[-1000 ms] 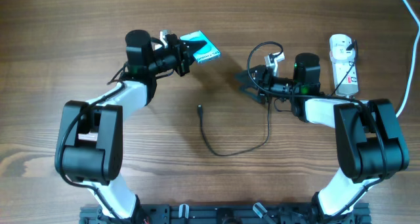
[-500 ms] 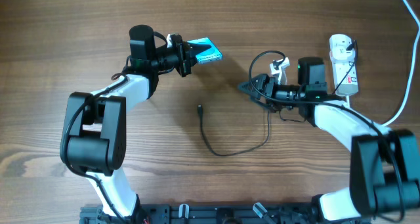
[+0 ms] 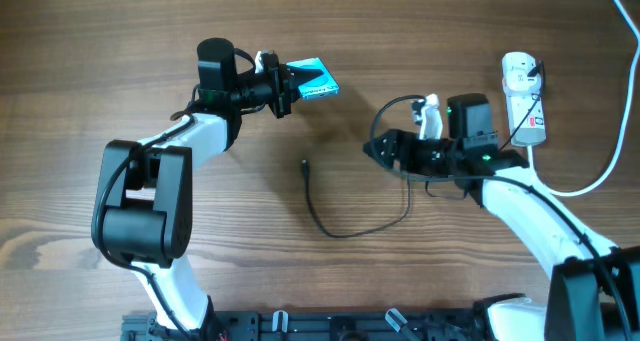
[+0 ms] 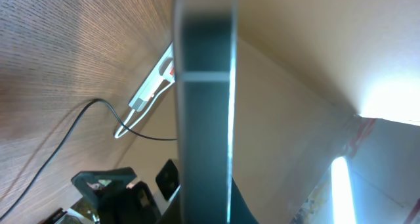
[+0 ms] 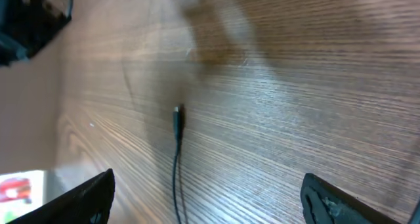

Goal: Plug charger to phone and switch on socket
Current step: 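Move the right gripper down toward the black cable's USB-C plug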

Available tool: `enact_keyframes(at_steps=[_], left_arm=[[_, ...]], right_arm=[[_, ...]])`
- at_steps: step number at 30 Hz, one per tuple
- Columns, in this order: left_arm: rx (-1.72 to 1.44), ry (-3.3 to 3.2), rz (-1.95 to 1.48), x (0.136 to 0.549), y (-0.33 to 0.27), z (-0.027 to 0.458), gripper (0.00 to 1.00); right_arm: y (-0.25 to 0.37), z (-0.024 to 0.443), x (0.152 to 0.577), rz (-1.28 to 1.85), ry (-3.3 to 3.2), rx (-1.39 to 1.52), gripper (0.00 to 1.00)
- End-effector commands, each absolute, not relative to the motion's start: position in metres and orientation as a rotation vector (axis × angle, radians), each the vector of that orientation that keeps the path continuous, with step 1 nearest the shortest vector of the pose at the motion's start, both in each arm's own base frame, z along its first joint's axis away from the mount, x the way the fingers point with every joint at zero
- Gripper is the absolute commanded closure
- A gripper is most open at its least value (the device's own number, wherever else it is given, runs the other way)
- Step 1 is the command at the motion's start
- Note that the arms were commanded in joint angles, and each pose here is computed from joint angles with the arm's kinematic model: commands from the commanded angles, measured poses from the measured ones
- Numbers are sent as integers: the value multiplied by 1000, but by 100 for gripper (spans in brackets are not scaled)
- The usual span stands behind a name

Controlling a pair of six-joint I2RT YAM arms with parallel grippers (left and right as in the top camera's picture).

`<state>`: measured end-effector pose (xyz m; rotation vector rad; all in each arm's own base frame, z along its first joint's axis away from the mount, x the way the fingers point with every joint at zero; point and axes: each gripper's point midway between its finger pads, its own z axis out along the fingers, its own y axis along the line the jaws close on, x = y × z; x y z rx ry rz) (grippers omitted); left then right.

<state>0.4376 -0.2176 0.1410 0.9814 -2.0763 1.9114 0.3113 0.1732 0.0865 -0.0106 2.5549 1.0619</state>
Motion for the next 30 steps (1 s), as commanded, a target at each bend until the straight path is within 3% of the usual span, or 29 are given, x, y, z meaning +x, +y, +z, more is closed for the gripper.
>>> enact_keyframes(at_steps=[1, 9, 22, 30], left_arm=[[906, -2102, 1955, 441, -218, 151, 96], [898, -2125, 1973, 443, -212, 151, 96], [975, -2118, 2004, 456, -181, 152, 96], [972, -2117, 2004, 456, -181, 152, 96]], right_arm=[[177, 91, 311, 909, 2527, -120, 11], [203, 86, 292, 741, 2551, -285, 11], [262, 114, 276, 414, 2384, -578, 11], [273, 112, 259, 466, 2416, -597, 10]])
